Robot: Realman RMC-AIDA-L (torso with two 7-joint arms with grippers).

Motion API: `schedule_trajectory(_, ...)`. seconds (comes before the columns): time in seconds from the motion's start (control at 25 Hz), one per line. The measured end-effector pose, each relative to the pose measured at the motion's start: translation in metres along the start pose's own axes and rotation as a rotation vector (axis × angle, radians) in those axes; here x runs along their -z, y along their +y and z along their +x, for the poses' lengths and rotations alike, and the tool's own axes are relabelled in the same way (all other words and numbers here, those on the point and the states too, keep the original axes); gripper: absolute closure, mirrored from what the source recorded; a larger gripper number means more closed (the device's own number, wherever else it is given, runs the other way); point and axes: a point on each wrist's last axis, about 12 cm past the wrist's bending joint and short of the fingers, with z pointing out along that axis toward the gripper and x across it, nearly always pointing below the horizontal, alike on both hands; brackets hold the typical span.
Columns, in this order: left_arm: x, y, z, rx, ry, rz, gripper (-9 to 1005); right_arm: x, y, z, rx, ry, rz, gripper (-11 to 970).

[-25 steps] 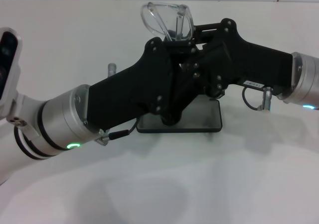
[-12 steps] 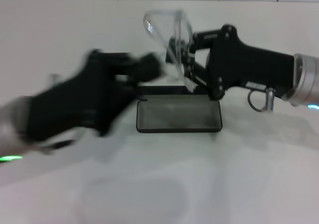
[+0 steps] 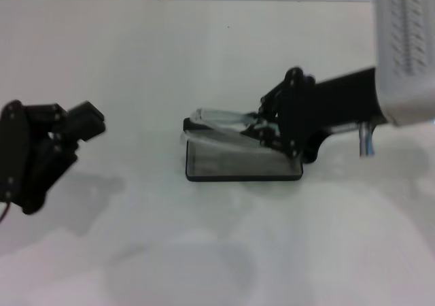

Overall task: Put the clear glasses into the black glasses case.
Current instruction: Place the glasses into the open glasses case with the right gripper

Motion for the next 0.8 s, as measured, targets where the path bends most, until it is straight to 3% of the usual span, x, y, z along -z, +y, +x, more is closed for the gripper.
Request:
schedule_trajectory(0.16, -0.003, -0.006, 0.006, -0.026, -0.008, 0.002, 942, -0.005, -0.011, -0.021, -0.022, 0.175, -0.021, 814)
schedule_trajectory(0.36, -0.001, -0.010, 0.008, -0.034, -0.019, -0.013, 941, -0.044, -0.017, -0.028, 0.016, 0.360, -0.041, 809)
schedule_trajectory(0.6, 0.002, -0.013, 0.010, -0.034, -0.020, -0.028, 941, -0.075, -0.016, -0.027, 0.070, 0.396, -0.057, 802)
schedule_trajectory(0.8, -0.001, -0.012, 0.011, -0.038, -0.029, -0.024, 941, -0.085, -0.014, -0.023, 0.092, 0.400, -0.036, 796)
